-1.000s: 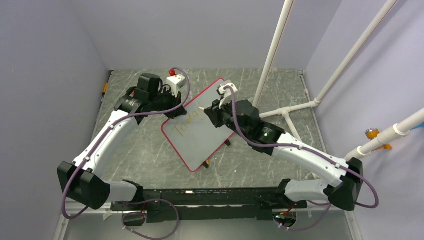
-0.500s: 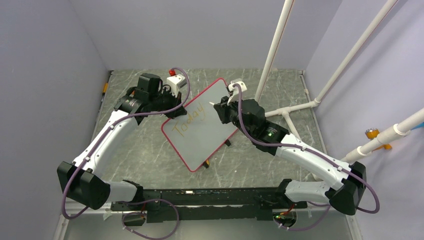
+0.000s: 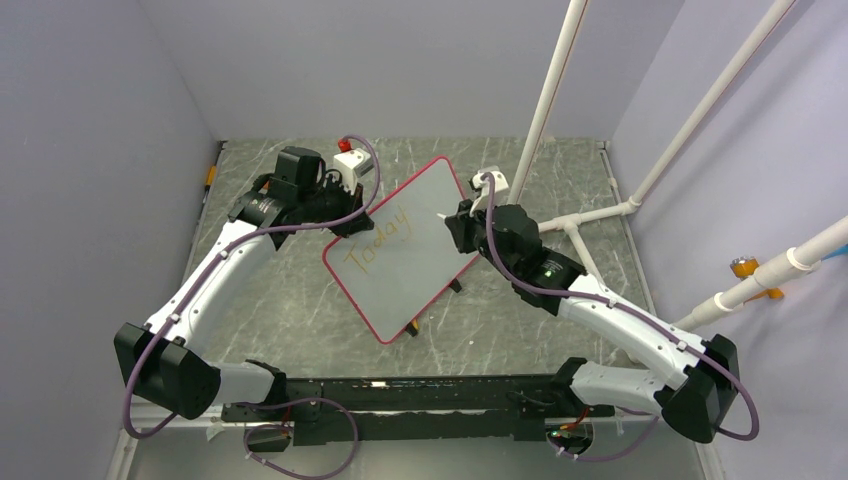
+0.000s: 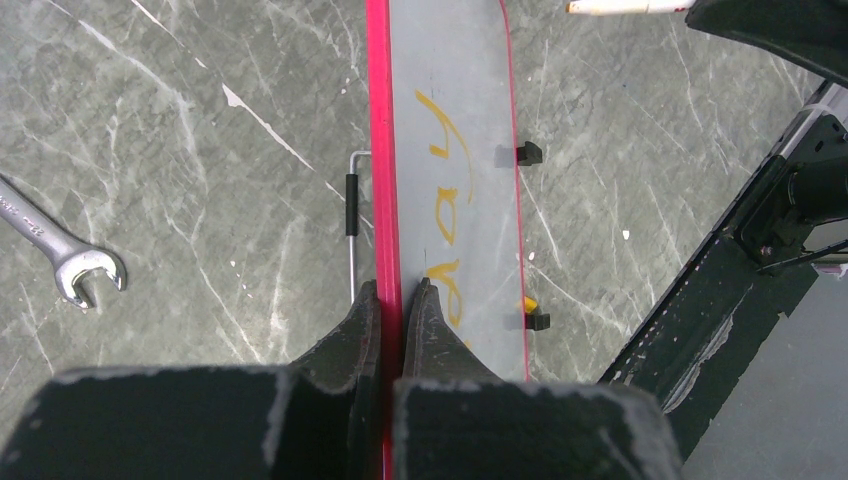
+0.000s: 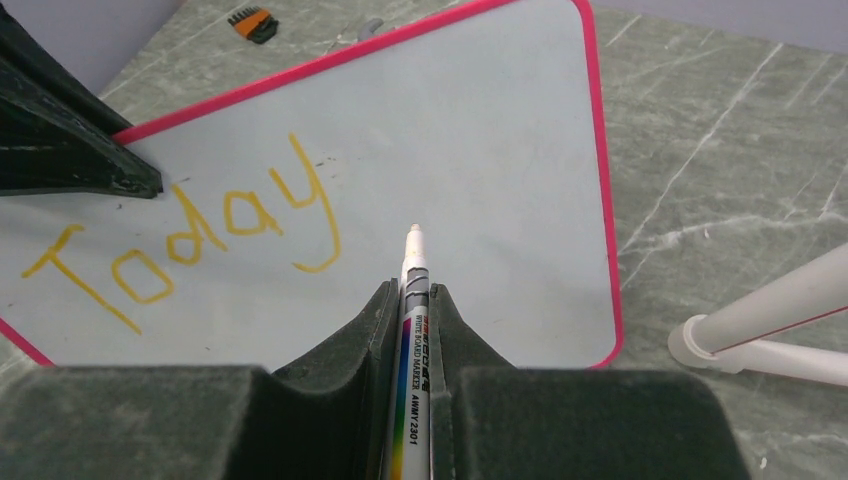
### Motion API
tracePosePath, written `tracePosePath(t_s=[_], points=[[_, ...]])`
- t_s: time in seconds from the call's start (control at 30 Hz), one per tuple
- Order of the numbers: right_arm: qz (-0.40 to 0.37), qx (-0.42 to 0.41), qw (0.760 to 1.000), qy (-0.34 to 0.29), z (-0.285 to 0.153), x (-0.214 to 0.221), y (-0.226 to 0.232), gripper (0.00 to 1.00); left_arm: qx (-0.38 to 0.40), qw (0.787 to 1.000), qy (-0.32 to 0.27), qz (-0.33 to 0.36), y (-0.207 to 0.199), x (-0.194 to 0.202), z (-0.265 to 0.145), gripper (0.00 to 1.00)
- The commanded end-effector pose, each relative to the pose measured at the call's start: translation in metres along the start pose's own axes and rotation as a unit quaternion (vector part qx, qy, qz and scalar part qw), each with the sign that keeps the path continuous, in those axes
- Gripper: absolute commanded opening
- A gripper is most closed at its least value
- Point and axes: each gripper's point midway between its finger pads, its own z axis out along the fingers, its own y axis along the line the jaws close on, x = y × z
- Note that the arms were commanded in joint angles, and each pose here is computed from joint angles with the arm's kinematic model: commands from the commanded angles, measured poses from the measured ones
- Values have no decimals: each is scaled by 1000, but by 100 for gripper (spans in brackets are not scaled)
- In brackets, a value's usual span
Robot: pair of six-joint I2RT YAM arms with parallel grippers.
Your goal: Write a sentence on the whiteboard
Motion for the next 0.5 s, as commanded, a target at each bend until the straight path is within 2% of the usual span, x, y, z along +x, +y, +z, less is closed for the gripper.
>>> tracePosePath(t_s=[0.0, 0.47], points=[[19, -18, 1000, -11, -2, -3, 0, 0, -55, 996, 35, 54, 24, 20, -1, 0], [35, -44, 998, 2, 3, 11, -2, 0, -48, 997, 34, 49, 21, 19, -1, 0]])
